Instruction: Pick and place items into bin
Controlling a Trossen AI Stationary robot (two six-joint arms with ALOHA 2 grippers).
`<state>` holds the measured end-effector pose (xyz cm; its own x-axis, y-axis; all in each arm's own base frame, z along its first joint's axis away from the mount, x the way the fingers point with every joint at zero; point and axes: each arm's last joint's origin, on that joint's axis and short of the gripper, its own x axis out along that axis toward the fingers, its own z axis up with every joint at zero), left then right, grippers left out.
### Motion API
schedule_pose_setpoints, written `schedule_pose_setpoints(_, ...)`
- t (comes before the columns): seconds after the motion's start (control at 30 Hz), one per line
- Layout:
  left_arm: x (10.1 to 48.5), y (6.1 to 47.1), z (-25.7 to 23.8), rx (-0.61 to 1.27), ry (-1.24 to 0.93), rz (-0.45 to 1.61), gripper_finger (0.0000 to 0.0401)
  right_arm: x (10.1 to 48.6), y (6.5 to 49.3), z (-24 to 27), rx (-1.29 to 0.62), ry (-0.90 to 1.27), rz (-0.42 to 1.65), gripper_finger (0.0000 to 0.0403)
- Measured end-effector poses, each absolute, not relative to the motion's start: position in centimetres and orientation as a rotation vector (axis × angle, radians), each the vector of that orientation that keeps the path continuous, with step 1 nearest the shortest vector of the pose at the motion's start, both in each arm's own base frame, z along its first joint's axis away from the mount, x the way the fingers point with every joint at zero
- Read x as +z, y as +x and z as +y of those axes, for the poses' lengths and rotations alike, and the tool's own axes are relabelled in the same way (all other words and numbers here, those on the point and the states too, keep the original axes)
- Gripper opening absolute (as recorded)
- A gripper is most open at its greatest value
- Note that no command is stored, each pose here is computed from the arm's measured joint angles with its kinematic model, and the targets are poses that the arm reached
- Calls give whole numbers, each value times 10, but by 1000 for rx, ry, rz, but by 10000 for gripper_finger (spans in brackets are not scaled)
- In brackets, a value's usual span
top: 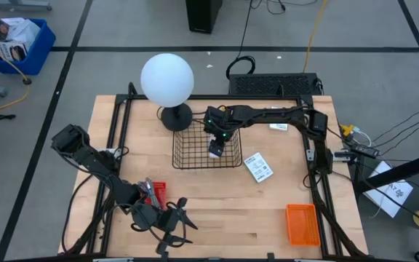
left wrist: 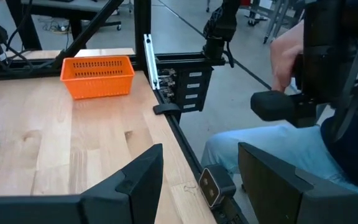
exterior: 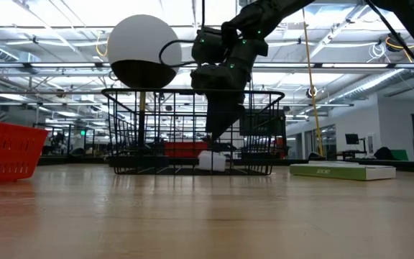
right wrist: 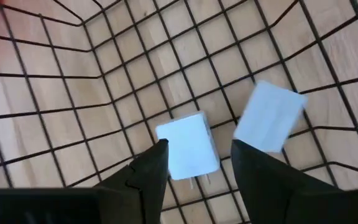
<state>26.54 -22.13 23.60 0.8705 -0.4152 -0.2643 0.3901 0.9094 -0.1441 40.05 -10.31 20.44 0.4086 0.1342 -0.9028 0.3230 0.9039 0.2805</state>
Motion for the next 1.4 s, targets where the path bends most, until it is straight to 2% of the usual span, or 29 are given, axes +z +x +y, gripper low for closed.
schedule_pose_setpoints(0.27,236,265,-221,-420,-92,297,212,246,381,-94,-102,426,1122,163)
schedule_pose_setpoints(0.47,235,265,-221,-417,-102,307,212,292,345,-57,-73,418,1178,152)
schedule_pose_setpoints(0.6,235,266,-220,-387,-132,308,212,314,318,-21,-82,408,1170,134)
schedule_pose_setpoints(0.73,237,269,-217,-361,-142,292,211,319,287,13,-102,439,1166,96)
schedule_pose_setpoints(0.83,237,273,-213,-343,-160,287,191,314,261,35,-174,435,1166,55)
schedule_pose_setpoints(0.93,234,276,-211,-331,-159,290,145,302,238,48,-277,462,1143,11)
schedule_pose_setpoints(1.13,234,283,-203,-350,-174,292,18,254,221,56,-348,568,1085,4)
schedule_pose_setpoints(1.2,237,286,-200,-340,-184,276,11,236,221,51,-365,588,1074,1)
schedule_pose_setpoints(1.4,246,299,-183,-280,-238,183,37,192,210,32,-474,667,1175,1)
